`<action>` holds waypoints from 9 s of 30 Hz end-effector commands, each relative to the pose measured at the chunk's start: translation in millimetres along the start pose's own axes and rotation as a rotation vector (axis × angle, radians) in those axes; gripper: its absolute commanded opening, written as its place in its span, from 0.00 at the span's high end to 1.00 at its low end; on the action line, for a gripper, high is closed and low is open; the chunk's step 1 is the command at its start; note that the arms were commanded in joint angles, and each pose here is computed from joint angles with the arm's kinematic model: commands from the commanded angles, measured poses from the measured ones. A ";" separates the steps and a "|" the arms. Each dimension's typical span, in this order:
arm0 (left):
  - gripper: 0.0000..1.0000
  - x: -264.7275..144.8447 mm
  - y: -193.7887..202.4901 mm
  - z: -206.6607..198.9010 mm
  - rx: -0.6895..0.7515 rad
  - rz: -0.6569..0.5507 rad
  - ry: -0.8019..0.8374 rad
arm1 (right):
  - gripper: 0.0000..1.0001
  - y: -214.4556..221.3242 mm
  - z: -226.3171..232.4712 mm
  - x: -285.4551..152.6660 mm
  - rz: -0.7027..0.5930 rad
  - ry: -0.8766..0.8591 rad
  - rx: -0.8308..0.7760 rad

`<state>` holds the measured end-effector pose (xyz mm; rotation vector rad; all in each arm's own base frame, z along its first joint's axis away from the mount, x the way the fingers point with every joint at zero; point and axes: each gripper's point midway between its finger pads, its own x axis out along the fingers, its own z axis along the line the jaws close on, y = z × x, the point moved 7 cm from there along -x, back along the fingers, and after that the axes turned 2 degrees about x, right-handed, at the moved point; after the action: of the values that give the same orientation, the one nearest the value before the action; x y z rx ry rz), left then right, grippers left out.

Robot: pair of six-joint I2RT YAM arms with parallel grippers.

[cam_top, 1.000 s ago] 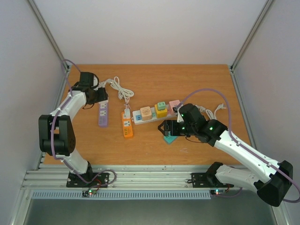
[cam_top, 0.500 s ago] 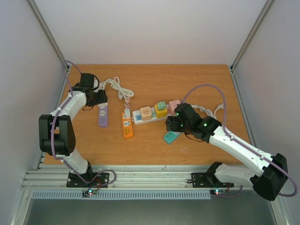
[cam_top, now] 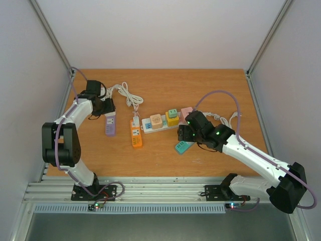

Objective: Insert the plug

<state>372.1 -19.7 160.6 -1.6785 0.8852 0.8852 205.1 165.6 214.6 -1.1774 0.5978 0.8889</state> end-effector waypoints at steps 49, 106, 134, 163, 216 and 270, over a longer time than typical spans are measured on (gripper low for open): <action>0.65 44.6 26.7 -4.0 0.012 0.081 -0.069 | 0.12 5.3 0.5 3.8 0.021 -0.026 0.017; 0.52 47.9 18.8 -11.0 0.103 0.147 -0.291 | 0.11 2.9 3.4 7.3 0.016 -0.032 0.009; 0.22 -2.8 -13.5 -52.2 0.169 -0.059 -0.198 | 0.11 2.3 4.9 6.7 0.018 -0.040 0.016; 0.34 21.1 -17.6 -10.3 -0.113 -0.101 -0.086 | 0.11 1.9 6.9 11.2 0.031 -0.035 0.006; 0.16 11.2 1.7 -34.5 0.087 0.042 -0.258 | 0.11 -12.2 12.3 -20.4 -0.032 -0.091 0.038; 0.01 -281.7 145.4 -4.0 0.065 -0.773 0.201 | 0.02 3.9 -120.9 -192.9 -0.631 0.234 0.262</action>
<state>113.3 -21.4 343.6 -1.8604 0.3729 0.1552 106.6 6.1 329.1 -1.1507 0.4610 0.1962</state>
